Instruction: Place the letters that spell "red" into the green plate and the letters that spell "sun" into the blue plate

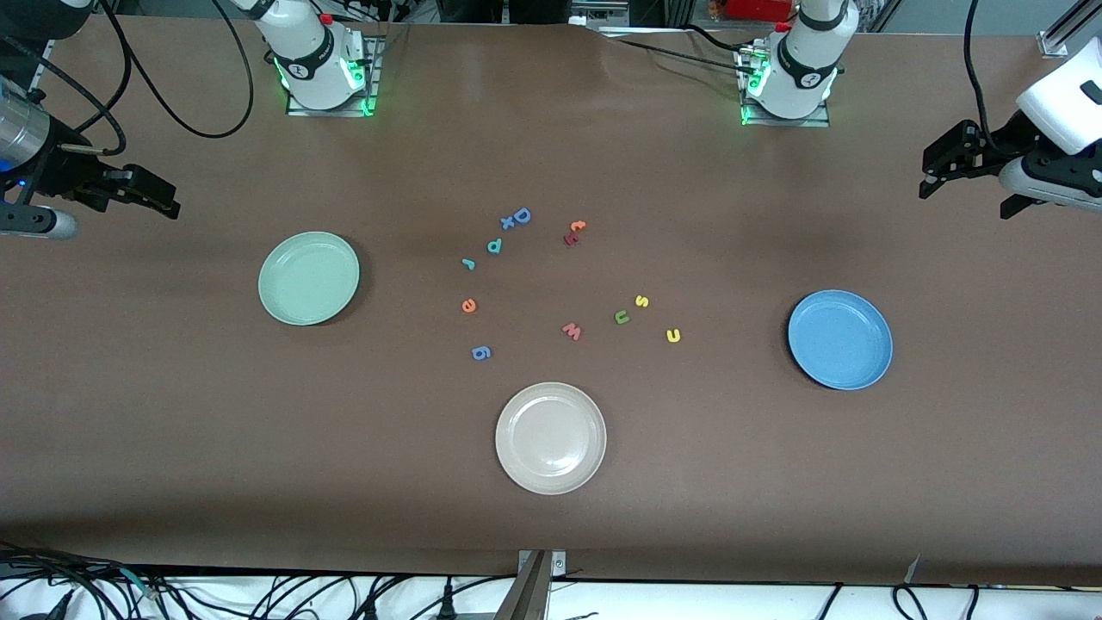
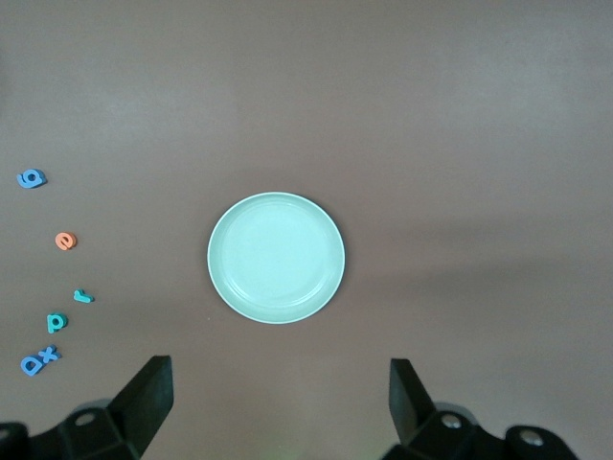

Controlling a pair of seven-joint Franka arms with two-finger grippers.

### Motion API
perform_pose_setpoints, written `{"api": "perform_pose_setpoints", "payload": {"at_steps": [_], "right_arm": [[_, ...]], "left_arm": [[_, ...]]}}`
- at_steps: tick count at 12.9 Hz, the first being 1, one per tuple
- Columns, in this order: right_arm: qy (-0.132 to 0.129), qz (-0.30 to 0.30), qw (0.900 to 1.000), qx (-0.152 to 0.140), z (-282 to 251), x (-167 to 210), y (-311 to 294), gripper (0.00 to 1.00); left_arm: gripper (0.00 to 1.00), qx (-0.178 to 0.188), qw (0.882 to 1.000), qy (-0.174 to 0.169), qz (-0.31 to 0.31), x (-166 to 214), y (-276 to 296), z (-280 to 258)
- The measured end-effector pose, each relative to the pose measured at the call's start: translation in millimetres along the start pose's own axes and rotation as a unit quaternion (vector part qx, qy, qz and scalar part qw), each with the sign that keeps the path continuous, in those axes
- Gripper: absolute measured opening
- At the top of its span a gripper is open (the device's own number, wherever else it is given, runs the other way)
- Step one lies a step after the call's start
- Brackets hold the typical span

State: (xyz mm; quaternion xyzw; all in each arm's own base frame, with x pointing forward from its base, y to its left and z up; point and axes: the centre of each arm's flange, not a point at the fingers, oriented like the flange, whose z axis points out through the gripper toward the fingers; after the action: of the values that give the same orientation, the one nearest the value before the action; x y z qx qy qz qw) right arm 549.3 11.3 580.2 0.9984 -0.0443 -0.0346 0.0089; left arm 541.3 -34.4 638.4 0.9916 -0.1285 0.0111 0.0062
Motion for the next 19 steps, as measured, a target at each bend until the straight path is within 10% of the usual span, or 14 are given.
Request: {"api": "perform_pose_setpoints", "payload": {"at_steps": [14,19], "right_arm": [[-0.013,0.005,1.0,-0.001,2,-2,5,1.0],[0.028,0.006,1.0,0.005,10,19,-2,1.0]], "left_arm": [[1.0,0.002,1.0,0.006,-0.005,-1,-5,-5],[1.0,0.002,1.0,0.006,-0.005,-1,-5,-5]]}}
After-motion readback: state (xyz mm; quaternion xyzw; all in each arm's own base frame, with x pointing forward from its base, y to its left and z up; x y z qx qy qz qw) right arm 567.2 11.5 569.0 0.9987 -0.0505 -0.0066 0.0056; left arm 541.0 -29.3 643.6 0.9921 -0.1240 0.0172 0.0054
